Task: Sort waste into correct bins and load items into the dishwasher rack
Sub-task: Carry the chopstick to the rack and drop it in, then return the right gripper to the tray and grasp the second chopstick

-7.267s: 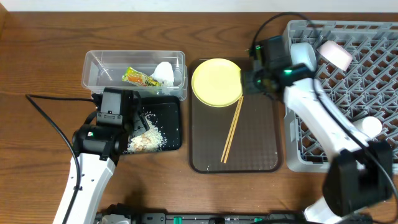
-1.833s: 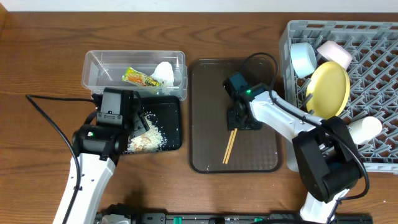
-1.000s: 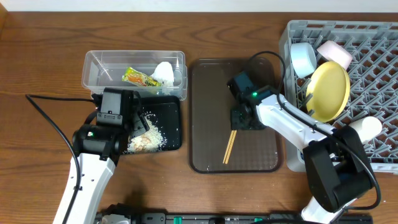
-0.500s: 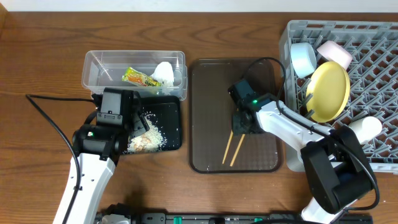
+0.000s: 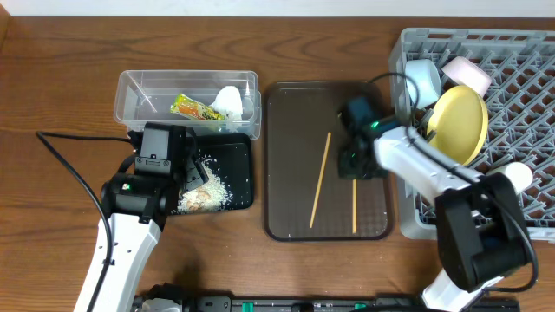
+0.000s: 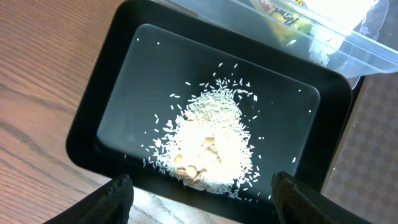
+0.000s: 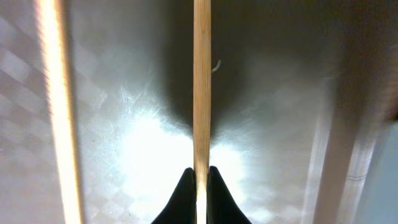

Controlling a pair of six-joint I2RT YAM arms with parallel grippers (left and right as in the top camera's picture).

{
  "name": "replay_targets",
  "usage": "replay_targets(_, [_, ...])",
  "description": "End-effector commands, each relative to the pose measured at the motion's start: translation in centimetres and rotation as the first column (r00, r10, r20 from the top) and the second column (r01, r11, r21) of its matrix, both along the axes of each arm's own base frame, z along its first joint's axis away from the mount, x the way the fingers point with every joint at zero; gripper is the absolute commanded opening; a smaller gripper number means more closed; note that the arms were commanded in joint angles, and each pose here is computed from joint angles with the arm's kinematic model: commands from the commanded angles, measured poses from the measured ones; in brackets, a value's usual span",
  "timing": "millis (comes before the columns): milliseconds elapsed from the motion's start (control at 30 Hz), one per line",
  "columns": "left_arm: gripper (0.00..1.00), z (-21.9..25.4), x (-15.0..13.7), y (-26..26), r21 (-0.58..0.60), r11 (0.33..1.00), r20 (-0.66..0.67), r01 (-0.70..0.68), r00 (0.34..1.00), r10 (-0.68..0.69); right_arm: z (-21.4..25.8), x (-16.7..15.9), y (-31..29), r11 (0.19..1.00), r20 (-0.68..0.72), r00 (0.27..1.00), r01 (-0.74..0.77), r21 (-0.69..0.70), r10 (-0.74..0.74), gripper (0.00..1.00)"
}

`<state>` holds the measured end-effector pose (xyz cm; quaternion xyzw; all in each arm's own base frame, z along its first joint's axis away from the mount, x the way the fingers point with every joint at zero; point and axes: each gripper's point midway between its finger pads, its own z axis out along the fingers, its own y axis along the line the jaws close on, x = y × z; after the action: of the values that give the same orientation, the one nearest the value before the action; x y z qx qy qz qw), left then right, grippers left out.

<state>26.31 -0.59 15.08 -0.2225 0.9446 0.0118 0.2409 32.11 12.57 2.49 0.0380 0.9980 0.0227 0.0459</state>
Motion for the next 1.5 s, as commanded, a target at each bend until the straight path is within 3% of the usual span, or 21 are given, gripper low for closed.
replay_targets(0, [0.74, 0.3, 0.1, 0.4, 0.009, 1.0, 0.007, -0.022, 1.0, 0.021, 6.1, 3.3, -0.4, 0.993, 0.124, 0.989, -0.094, 0.072, 0.085, 0.01])
replay_targets(267, [0.74, 0.3, 0.1, 0.4, 0.009, 1.0, 0.007, -0.022, 1.0, 0.021, 12.2, 5.0, -6.4, 0.99, 0.203, 0.971, -0.135, 0.027, 0.127, 0.01])
replay_targets(500, [0.74, 0.3, 0.1, 0.4, 0.009, 1.0, 0.007, -0.022, 1.0, 0.021, 10.4, 4.1, -12.0, 0.999, 0.116, 0.993, -0.034, -0.033, 0.037, 0.01])
replay_targets(700, [0.74, 0.3, 0.1, 0.4, 0.009, 1.0, 0.007, -0.022, 1.0, 0.021, 8.9, 3.4, -13.3, 0.999, 0.089, 0.996, -0.002, -0.034, 0.005, 0.03])
replay_targets(733, [0.74, 0.3, 0.1, 0.4, 0.009, 1.0, 0.007, -0.022, 1.0, 0.021, 8.8, 3.5, -13.5, 0.999, 0.091, 0.996, 0.0, -0.044, 0.004, 0.08])
replay_targets(767, [0.74, 0.3, 0.1, 0.4, 0.009, 1.0, 0.007, -0.022, 1.0, 0.021, 8.8, 3.6, -13.6, 0.999, 0.097, 0.995, 0.002, -0.052, 0.003, 0.24])
replay_targets(833, [0.74, 0.3, 0.1, 0.4, 0.009, 1.0, 0.007, -0.022, 1.0, 0.021, 8.9, 3.9, -14.1, 0.997, 0.109, 0.994, 0.008, -0.079, 0.001, 0.41])
replay_targets(900, [0.74, 0.3, 0.1, 0.4, 0.009, 1.0, 0.007, -0.022, 1.0, 0.021, 9.4, 4.2, -14.5, 0.995, 0.129, 0.992, 0.016, -0.103, -0.002, 0.47])
replay_targets(1033, [0.74, 0.3, 0.1, 0.4, 0.009, 1.0, 0.007, -0.022, 1.0, 0.021, 11.3, 5.3, -13.1, 0.999, 0.191, 0.982, 0.018, -0.028, -0.012, 0.47])
replay_targets(1133, [0.74, 0.3, 0.1, 0.4, 0.009, 1.0, 0.007, -0.022, 1.0, 0.021, 13.0, 6.2, -8.6, 0.984, 0.253, 0.967, -0.075, 0.164, 0.032, 0.47])
replay_targets(1233, [0.74, 0.3, 0.1, 0.4, 0.009, 1.0, 0.007, -0.022, 1.0, 0.021, 13.6, 6.0, -4.8, 0.948, 0.274, 0.958, -0.165, 0.272, 0.089, 0.47])
replay_targets(1467, [0.74, 0.3, 0.1, 0.4, 0.009, 1.0, 0.007, -0.022, 1.0, 0.021, 10.9, 4.5, 1.2, 0.943, 0.244, 0.94, -0.284, 0.174, 0.238, 0.51])
